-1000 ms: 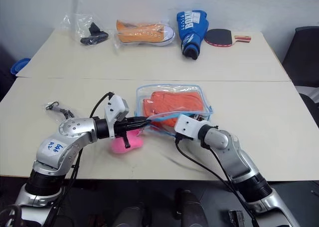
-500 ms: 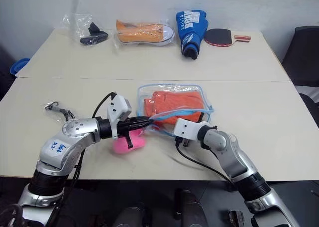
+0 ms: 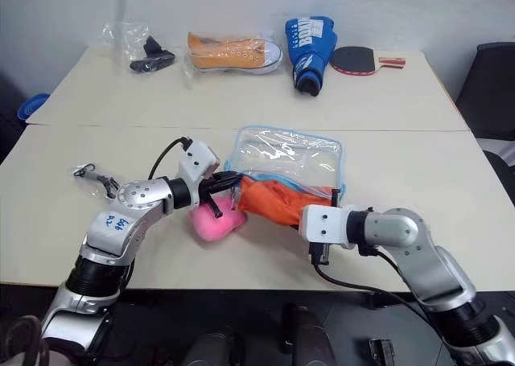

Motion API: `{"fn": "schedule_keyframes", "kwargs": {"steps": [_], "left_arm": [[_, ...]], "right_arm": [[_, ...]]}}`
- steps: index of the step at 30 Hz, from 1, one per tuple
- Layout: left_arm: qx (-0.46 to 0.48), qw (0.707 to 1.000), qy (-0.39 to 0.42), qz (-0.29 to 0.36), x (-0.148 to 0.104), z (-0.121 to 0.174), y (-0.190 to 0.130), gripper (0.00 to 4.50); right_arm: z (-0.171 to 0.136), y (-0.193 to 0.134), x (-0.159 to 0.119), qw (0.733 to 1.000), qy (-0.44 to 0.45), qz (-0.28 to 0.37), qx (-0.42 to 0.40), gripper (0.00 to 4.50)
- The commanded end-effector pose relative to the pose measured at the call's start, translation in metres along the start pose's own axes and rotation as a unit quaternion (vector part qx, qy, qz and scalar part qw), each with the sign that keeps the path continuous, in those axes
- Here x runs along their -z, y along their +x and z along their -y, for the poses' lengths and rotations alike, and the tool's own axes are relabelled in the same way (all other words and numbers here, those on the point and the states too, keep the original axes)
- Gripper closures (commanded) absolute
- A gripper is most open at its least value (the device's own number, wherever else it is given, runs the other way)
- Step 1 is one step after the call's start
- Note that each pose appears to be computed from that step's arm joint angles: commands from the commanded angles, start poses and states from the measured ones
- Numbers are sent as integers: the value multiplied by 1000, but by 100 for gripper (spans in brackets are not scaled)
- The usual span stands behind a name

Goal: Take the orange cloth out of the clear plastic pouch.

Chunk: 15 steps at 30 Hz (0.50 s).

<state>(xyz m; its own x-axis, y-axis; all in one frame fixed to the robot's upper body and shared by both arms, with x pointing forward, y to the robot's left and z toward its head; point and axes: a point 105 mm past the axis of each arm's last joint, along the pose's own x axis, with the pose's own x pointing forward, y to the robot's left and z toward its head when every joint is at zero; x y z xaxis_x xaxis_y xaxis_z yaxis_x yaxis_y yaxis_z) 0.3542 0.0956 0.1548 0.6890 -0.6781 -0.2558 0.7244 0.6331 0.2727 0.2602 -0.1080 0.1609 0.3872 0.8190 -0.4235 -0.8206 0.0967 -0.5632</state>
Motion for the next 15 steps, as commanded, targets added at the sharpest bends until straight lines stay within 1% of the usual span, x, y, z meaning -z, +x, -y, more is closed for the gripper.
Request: {"fn": "schedule_keyframes", "kwargs": {"steps": [1,4,5,7,10,12,14,15], "left_arm": [[-22,999,30,4,-6,-8,0,450],[-9,996,82,-11,1,-3,1,450],[-5,995,97,-17,4,-2,0,450],[1,994,105,-28,10,0,-2,450],[20,992,120,-41,18,4,-7,450],[32,992,118,-43,20,7,-9,450],[39,992,114,-40,20,8,-12,450],[39,992,114,-40,20,7,-12,450]], "right_arm": [[4,-18,-30,999,-10,38,-8,443],[22,-38,-39,999,-16,34,17,443],[32,-45,-40,999,-21,26,35,443],[51,-60,-40,997,-28,12,70,443],[82,-86,-49,991,-31,10,132,443],[102,-100,-49,983,-36,2,182,443],[126,-118,-42,967,-51,-22,251,443],[133,-124,-38,959,-51,-26,277,443]]}}
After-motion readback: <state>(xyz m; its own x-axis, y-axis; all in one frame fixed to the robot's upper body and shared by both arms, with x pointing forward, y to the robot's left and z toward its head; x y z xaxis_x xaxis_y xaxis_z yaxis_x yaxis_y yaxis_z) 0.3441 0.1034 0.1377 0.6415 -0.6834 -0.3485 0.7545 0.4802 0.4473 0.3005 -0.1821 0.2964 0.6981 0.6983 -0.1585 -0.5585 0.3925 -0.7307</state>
